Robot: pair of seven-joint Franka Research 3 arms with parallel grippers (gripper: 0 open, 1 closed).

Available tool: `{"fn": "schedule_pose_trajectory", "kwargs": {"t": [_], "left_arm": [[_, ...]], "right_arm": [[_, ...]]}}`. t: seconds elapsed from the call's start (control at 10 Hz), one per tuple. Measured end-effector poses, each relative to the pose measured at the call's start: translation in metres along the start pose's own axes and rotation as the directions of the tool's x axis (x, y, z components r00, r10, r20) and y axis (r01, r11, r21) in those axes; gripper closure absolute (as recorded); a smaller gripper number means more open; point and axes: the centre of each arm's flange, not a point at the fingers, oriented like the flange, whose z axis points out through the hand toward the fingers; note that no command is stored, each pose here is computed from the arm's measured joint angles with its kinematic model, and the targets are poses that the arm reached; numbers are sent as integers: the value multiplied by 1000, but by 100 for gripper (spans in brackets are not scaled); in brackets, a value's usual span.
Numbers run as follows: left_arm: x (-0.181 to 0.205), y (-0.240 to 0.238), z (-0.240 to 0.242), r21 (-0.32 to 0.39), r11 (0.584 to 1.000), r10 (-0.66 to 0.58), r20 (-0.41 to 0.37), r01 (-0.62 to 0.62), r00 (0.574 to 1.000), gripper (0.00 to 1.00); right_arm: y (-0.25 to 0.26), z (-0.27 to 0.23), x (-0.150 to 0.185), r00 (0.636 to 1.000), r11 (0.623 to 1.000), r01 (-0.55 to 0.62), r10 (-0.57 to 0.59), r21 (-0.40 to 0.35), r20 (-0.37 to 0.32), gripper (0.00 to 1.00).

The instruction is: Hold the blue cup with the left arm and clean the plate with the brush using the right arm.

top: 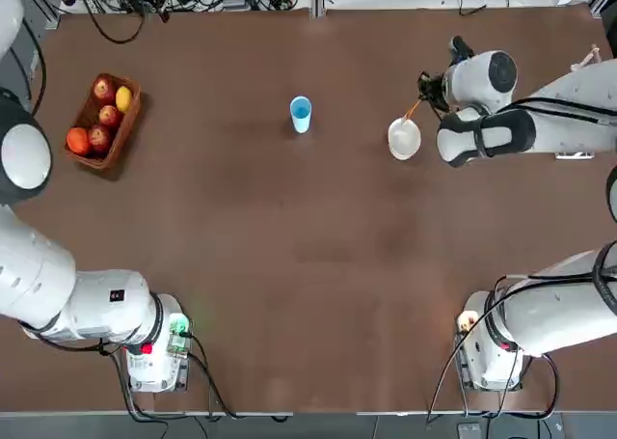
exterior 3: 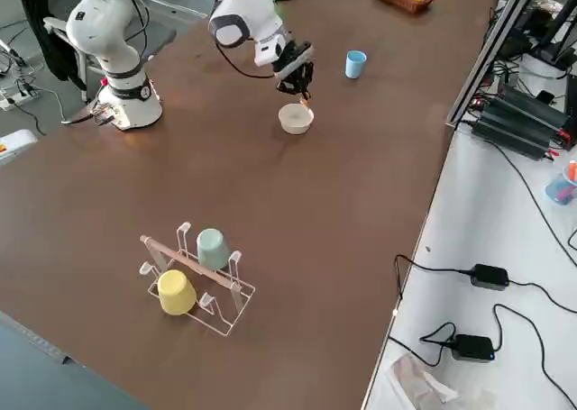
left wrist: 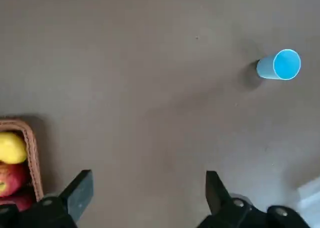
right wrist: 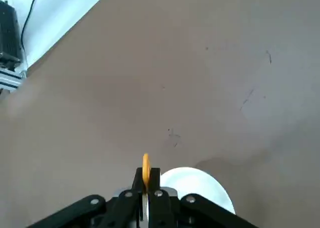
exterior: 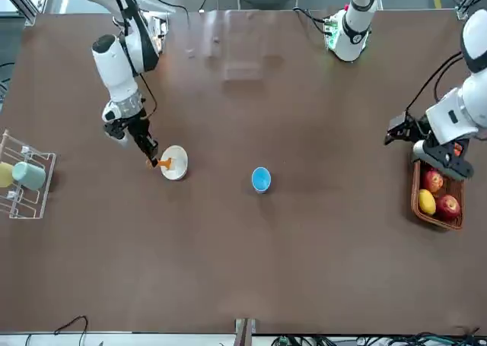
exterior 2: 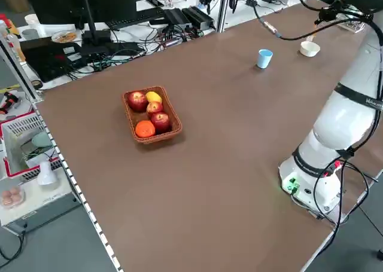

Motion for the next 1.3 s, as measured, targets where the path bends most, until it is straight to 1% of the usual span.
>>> {"fn": "schedule_pose_trajectory", "kwargs": {"t": [0.2,0.3,0.5,0.7,1.0,1.1,1.3], "left_arm": [[-5,-6,-17,67,995,-68,-48,71,997,0],[-8,-3,-26,77,993,-88,-66,92,994,0],[-15,-3,-41,79,982,-163,-88,170,983,0],[-16,-14,-47,76,971,-219,-103,228,970,0],[-22,-32,-56,76,962,-253,-106,262,962,0],[-23,-33,-58,75,962,-255,-103,263,961,0],[-22,-23,-52,72,966,-243,-69,248,967,0]], "right_arm": [[4,0,-7,1000,1000,7,-7,10,-2,94],[4,0,-11,1000,1000,11,-11,14,-2,94],[4,1,-15,1000,1000,18,-18,15,3,95],[6,2,-18,1000,1000,21,-21,11,7,95],[11,7,-21,999,1000,28,-28,-3,18,95],[13,9,-23,999,1000,30,-30,-9,22,95],[16,14,-25,999,999,36,-36,-15,26,95]]}}
